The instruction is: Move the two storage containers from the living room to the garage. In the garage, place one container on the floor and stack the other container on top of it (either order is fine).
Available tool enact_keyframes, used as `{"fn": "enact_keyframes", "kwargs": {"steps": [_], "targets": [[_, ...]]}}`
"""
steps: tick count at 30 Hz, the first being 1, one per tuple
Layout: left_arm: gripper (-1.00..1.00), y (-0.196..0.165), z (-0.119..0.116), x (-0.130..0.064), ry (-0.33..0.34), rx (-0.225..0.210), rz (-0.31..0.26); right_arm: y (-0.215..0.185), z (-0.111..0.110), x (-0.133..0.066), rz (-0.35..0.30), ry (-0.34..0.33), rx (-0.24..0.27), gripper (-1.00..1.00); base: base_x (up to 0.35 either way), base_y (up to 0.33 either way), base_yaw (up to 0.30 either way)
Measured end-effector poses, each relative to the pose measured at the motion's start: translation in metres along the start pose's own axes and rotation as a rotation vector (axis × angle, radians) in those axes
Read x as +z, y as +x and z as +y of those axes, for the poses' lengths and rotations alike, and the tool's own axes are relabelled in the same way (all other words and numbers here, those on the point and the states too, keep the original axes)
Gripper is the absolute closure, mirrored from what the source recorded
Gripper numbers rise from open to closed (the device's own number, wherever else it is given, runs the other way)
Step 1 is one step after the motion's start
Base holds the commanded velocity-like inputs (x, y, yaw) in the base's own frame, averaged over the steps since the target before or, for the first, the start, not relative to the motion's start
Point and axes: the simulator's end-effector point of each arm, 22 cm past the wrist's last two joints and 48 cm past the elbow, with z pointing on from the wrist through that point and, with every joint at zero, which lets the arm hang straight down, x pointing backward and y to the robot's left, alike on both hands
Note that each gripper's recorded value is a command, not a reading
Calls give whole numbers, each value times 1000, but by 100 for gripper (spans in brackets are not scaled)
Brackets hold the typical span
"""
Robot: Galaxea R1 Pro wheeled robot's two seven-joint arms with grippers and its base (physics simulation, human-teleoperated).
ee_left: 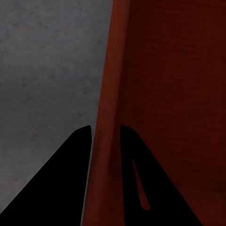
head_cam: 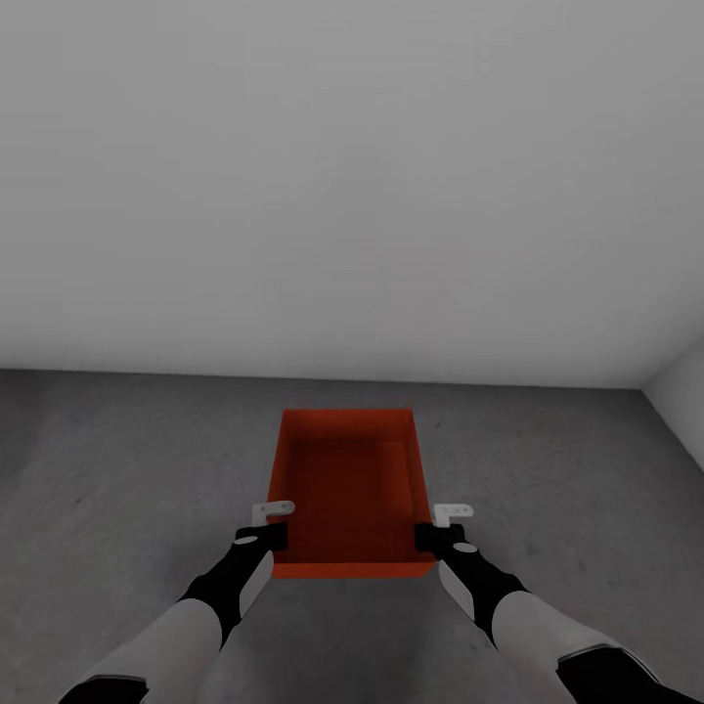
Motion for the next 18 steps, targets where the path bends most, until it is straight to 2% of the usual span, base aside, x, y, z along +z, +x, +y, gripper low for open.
{"fn": "enact_keyframes", "kwargs": {"steps": [18], "targets": [[100,15,-1,27,0,0,-1,17,-1,25,-1,0,0,100,0,0,0]]}}
